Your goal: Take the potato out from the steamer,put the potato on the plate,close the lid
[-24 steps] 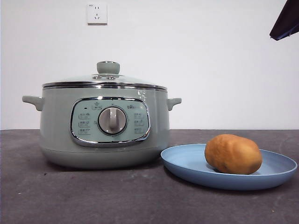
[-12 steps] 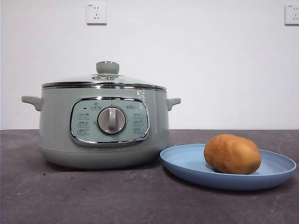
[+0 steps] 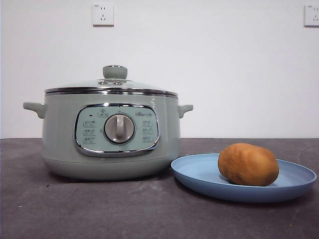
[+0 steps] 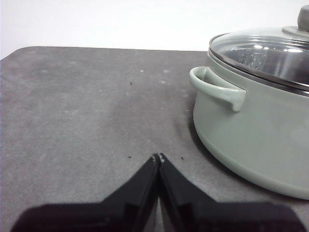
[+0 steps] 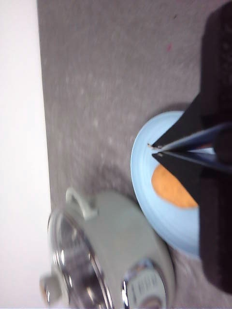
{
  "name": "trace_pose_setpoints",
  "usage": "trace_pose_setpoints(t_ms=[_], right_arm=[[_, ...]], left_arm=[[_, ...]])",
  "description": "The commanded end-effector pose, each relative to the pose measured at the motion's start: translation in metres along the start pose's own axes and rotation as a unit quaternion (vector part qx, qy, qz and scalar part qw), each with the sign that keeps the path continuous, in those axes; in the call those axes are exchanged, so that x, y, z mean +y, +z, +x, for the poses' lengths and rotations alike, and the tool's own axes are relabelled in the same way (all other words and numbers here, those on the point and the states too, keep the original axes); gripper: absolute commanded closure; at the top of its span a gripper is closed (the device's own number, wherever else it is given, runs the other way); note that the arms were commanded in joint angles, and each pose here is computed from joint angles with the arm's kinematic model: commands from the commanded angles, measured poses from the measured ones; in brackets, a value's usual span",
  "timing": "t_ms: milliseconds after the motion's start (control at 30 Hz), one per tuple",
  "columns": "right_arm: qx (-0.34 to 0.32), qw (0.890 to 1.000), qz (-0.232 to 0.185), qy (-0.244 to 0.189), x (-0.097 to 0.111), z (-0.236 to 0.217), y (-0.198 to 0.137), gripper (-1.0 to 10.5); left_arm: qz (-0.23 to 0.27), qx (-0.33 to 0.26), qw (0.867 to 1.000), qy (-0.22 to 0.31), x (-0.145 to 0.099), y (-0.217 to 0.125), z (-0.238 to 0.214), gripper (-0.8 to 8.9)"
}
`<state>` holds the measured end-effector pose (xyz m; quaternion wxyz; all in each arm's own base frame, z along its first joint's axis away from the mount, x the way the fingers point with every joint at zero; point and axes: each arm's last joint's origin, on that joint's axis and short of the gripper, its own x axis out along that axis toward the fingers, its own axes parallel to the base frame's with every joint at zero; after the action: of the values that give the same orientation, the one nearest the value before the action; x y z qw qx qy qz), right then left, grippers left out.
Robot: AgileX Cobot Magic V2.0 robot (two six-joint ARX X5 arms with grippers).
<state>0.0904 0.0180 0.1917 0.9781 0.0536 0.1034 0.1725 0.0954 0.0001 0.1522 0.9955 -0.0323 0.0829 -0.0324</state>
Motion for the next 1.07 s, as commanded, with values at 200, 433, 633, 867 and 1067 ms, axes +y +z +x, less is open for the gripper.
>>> trace_pose_setpoints(t_ms=[200,433,633,867,1067], right_arm=[[0.003,0.999,0.032,-0.033,-0.007,0.007,-0.034,9.5],[0.005,0.999,0.035,-0.033,-0.008,0.008,-0.039,9.5],[0.005,0.998,0.048,-0.032,-0.008,0.008,-0.039,9.5],[0.005,0.998,0.048,-0.031,-0.008,0.008,-0.039,9.5],[0.005,0.998,0.048,-0.031,-0.008,0.008,-0.039,9.5]], left_arm=[[-0.004,0.005,1.000,-0.001,0.000,-0.005,0.001,8.17],[-0.004,0.005,1.000,-0.001,0.000,-0.005,0.001,8.17],[-0.004,0.005,1.000,-0.001,0.000,-0.005,0.001,8.17],[-0.004,0.005,1.000,-0.001,0.000,-0.005,0.001,8.17],[-0.004,0.005,1.000,-0.001,0.000,-0.005,0.001,8.17]])
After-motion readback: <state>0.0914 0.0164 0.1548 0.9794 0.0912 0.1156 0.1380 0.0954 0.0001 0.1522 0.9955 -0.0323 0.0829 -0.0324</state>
